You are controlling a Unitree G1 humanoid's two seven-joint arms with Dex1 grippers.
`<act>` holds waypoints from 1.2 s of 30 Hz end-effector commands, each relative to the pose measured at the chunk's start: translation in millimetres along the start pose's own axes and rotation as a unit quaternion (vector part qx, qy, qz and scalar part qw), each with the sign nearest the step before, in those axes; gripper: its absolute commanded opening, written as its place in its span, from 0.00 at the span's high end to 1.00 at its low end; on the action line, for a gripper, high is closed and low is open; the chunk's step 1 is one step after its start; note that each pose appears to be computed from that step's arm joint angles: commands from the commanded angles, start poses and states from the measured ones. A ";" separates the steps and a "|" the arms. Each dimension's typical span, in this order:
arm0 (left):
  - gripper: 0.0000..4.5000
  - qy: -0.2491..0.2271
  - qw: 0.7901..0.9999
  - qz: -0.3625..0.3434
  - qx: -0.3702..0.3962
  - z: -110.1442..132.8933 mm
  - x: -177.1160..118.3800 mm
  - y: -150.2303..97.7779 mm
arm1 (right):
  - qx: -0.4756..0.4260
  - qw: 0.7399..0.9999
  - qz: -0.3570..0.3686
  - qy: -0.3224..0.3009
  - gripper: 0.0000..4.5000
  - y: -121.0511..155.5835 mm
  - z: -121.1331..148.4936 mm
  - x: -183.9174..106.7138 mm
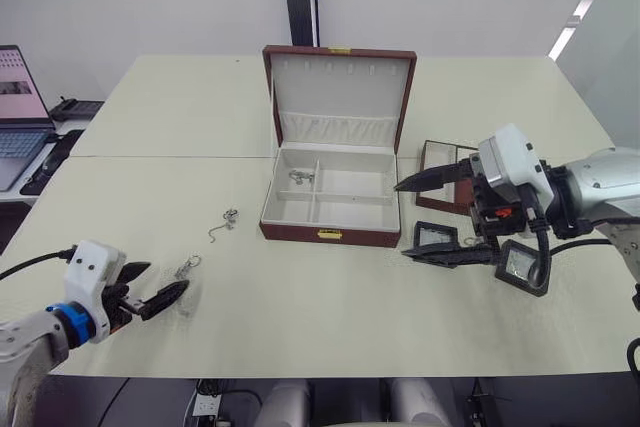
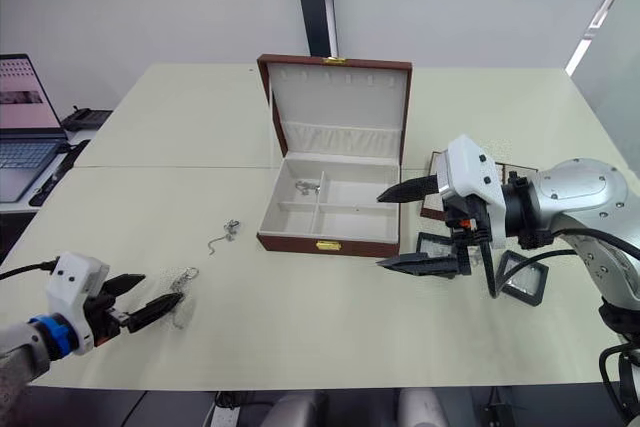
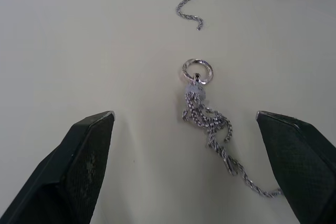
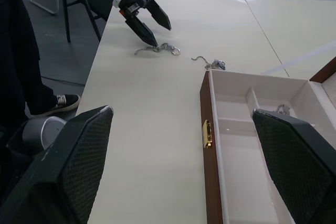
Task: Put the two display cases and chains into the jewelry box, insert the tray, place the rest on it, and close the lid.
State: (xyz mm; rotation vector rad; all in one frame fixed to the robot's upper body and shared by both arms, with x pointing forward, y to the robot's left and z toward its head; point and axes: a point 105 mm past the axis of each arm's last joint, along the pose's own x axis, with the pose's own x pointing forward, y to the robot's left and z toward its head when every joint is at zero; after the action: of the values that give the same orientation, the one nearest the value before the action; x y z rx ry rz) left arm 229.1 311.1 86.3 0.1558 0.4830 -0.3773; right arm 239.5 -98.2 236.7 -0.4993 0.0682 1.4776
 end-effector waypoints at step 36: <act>0.99 -0.026 0.997 -0.069 0.019 29.2 10.3 2.0 | -0.021 0.999 -0.023 -0.009 0.00 -2.7 14.5 1.9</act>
State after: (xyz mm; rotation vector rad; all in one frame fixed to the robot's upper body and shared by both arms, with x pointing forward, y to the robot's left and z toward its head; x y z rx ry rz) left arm 243.8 301.4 79.2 0.1221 0.5136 -0.5094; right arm 240.7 -92.3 238.7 -0.4814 0.0741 1.4490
